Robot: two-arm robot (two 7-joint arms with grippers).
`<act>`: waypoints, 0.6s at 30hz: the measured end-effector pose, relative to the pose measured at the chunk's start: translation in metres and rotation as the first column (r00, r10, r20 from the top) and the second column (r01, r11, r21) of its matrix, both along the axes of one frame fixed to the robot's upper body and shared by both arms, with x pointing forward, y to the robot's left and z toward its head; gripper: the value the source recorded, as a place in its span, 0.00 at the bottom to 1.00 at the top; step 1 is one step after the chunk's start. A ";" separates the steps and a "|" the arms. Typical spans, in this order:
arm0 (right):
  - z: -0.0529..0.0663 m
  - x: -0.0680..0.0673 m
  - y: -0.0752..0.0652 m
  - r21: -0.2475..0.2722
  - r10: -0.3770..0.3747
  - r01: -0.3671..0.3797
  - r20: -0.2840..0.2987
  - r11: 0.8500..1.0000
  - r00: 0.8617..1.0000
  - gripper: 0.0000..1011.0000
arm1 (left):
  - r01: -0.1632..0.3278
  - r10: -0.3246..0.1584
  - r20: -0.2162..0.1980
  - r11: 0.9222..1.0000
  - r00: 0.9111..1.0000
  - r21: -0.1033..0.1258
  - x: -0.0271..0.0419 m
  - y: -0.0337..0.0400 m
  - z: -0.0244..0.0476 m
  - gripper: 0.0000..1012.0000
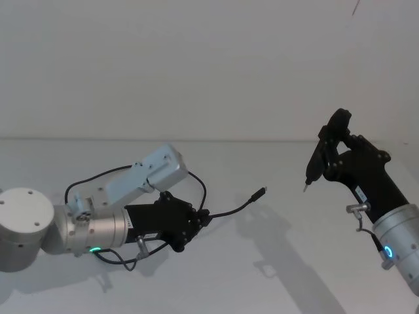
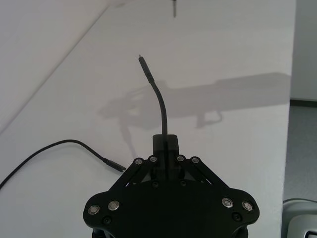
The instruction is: Pick up the data cable with the one hand.
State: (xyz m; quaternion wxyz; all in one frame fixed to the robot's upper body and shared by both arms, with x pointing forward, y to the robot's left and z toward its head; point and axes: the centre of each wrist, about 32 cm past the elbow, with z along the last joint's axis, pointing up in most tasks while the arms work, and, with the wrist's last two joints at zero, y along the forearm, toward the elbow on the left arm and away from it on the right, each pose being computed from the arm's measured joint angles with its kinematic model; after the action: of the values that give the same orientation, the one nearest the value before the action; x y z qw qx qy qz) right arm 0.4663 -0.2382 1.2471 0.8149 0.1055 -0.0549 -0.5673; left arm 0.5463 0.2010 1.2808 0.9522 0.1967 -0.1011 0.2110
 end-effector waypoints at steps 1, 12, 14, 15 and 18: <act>0.000 0.002 0.000 0.003 0.002 -0.002 -0.001 1.000 1.000 0.28 | 0.005 -0.005 0.003 1.000 1.000 0.001 -0.0001 0.0011 0.0005 0.04; -0.004 0.017 0.007 0.025 0.032 -0.032 -0.004 0.999 0.999 0.28 | 0.040 -0.040 0.021 0.999 0.999 0.009 -0.0011 0.0088 0.0037 0.04; -0.005 0.019 0.008 0.028 0.040 -0.040 -0.004 0.999 0.999 0.28 | 0.045 -0.045 0.023 0.999 0.999 0.010 -0.0013 0.0097 0.0042 0.04; -0.004 0.020 0.009 0.029 0.044 -0.044 -0.003 0.999 0.999 0.28 | 0.047 -0.048 0.025 0.999 0.999 0.011 -0.0013 0.0103 0.0044 0.04; -0.005 0.024 0.011 0.036 0.064 -0.064 -0.005 0.997 0.998 0.28 | 0.050 -0.051 0.026 0.999 0.998 0.012 -0.0014 0.0110 0.0046 0.04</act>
State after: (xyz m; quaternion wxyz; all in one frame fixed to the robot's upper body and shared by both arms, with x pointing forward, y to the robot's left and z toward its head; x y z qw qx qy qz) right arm 0.4898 -0.2272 1.2421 0.8308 0.1201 -0.0387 -0.5421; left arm 0.5449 0.2119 1.2854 0.9547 0.1965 -0.1198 0.1889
